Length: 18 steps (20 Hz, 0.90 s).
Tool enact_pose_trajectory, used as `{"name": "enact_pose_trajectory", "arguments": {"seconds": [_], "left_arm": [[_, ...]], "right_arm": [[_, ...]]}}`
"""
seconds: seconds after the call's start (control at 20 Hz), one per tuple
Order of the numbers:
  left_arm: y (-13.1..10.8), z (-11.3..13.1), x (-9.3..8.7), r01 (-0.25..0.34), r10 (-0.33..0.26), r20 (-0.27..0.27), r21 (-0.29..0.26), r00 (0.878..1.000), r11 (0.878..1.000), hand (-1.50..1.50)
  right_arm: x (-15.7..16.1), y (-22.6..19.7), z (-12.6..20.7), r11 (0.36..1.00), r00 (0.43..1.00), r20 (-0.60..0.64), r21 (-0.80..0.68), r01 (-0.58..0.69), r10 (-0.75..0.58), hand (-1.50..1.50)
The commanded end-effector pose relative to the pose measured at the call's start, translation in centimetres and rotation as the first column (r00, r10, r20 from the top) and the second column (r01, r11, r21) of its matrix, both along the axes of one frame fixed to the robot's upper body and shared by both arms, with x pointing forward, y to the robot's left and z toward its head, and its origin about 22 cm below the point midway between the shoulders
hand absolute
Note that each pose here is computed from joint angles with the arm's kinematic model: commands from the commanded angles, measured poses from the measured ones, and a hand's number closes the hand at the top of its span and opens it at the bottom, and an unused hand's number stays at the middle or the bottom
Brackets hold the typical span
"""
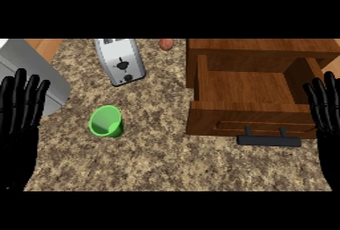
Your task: Pick up the cup, place it into the drawer and close the drawer
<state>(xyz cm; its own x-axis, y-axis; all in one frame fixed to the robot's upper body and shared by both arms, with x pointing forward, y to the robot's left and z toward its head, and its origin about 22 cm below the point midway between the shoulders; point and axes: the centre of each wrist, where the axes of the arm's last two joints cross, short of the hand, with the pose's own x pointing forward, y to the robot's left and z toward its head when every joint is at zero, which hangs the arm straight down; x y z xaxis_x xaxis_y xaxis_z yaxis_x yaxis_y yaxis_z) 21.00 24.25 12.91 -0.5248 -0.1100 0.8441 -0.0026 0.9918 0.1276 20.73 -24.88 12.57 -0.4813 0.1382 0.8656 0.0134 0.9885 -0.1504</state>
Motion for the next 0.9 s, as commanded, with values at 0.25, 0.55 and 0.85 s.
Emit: {"name": "enact_pose_trajectory", "arguments": {"seconds": [0.25, 0.55, 0.85], "left_arm": [[2.5, -1.5, 2.7, 0.291, -0.291, 0.019, -0.038, 0.957, 0.956, -1.50], [1.9, -2.5, 4.6, 0.331, -0.367, -0.111, -0.249, 0.924, 0.910, -1.50], [-0.4, -4.1, 3.2, 0.362, -0.399, -0.126, -0.242, 0.908, 0.900, -1.50]], "right_arm": [[-0.4, 1.4, 0.0, 0.995, 0.997, 0.012, 0.060, -0.077, 0.076, -1.50], [0.3, 1.3, -1.0, 0.980, 0.987, -0.061, 0.142, -0.139, 0.149, -1.50], [2.1, 1.8, 0.6, 0.980, 0.986, -0.061, 0.132, -0.147, 0.156, -1.50]]}}
